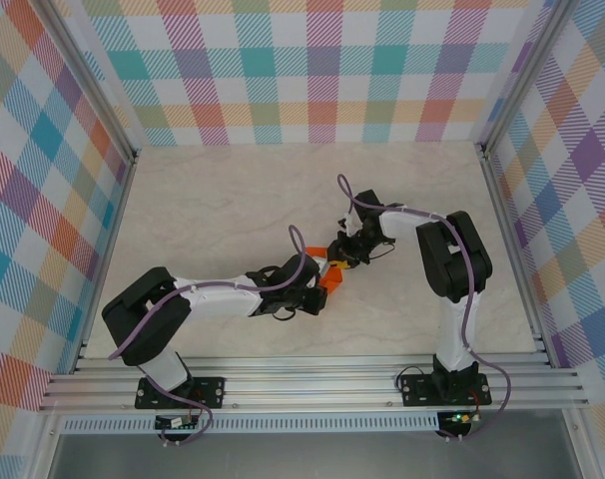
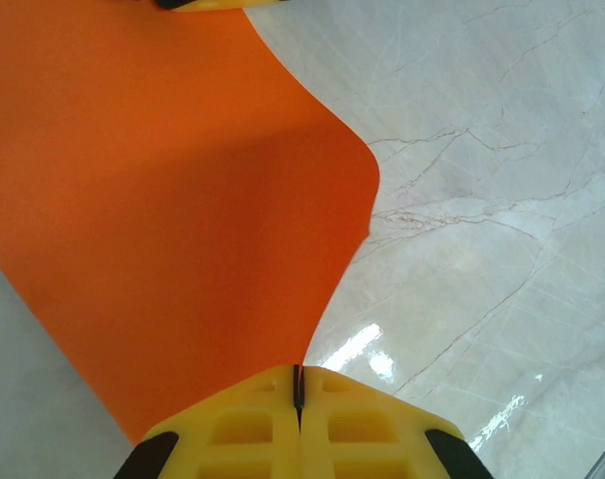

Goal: Fold a paper plane with a square sheet of paper (pick it up from the middle)

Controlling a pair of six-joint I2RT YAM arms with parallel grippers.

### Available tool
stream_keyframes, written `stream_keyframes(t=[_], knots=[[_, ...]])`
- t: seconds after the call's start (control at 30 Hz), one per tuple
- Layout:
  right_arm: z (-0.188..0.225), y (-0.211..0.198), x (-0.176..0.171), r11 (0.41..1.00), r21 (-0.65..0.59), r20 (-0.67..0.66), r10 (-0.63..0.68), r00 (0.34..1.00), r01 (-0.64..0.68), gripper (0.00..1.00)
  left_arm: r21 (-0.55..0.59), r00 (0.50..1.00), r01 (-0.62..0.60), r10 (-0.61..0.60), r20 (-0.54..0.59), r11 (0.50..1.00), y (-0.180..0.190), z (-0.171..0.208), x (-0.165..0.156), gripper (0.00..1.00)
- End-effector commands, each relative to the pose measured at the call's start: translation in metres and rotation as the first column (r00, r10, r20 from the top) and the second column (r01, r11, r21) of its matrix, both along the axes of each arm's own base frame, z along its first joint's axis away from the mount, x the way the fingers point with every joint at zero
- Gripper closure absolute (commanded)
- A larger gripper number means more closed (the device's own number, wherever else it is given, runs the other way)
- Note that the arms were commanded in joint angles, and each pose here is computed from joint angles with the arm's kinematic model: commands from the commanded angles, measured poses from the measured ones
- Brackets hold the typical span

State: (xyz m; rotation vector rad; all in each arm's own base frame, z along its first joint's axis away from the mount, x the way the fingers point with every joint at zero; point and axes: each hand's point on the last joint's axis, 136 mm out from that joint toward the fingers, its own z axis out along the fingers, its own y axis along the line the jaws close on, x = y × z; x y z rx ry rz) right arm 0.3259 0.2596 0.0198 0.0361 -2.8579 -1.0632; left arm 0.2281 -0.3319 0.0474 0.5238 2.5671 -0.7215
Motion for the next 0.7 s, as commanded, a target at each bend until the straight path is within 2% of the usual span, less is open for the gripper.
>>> stream_keyframes(t=[0.0,0.67], knots=[[-0.025,-0.007,-0.01,0.998,-0.062,-0.037,0.014,0.999,-0.017,0.78,-0.034,1.0,-0.013,0.012,-0.018,0.999,0.003,0.001,0.002,0.99],[-0.01,-0.006,-0.011,0.999,-0.035,-0.021,-0.002,1.0,0.002,0.77,-0.065,0.999,-0.006,0.002,-0.052,0.998,0.007,-0.004,0.002,0.99]])
